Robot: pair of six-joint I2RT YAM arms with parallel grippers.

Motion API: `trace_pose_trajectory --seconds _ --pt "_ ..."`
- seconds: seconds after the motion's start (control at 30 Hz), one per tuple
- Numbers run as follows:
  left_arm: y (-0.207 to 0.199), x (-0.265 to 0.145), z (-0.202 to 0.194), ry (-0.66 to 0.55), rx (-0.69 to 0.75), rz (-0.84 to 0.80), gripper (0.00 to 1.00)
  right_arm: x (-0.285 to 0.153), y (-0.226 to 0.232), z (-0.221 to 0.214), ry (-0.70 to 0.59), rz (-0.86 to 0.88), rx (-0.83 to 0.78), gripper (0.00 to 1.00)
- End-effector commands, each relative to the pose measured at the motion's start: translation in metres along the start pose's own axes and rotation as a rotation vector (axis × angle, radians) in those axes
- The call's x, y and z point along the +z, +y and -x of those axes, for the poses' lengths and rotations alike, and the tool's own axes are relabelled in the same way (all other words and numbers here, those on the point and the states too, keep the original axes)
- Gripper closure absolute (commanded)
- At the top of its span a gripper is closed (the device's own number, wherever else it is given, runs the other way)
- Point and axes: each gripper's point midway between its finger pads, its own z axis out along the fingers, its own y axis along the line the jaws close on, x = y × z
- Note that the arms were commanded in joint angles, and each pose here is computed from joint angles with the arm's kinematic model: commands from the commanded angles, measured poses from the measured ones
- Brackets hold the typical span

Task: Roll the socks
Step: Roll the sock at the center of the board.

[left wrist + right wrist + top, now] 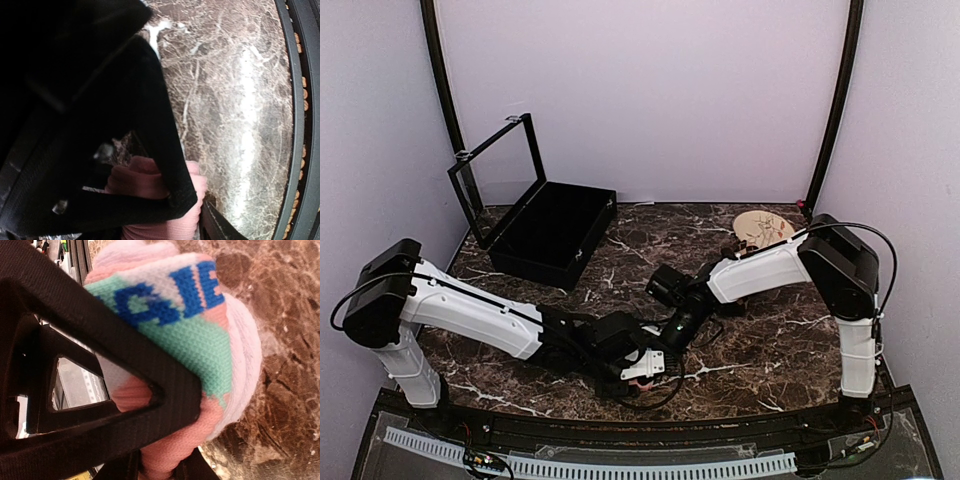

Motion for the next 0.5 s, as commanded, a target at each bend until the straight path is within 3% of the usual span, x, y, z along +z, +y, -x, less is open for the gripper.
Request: trace_pose_trajectory --seconds 0.0,0.47 --pt "-0.047 0.008 -0.066 0.248 -0.013 -0.215 0.45 0.004 -0.006 -0.010 0.038 0.008 0.025 0.92" --pt "-0.057 0.009 -0.090 0.357 0.011 -0.264 0.45 0.003 -0.004 -0.010 0.039 0.037 0.027 0.92"
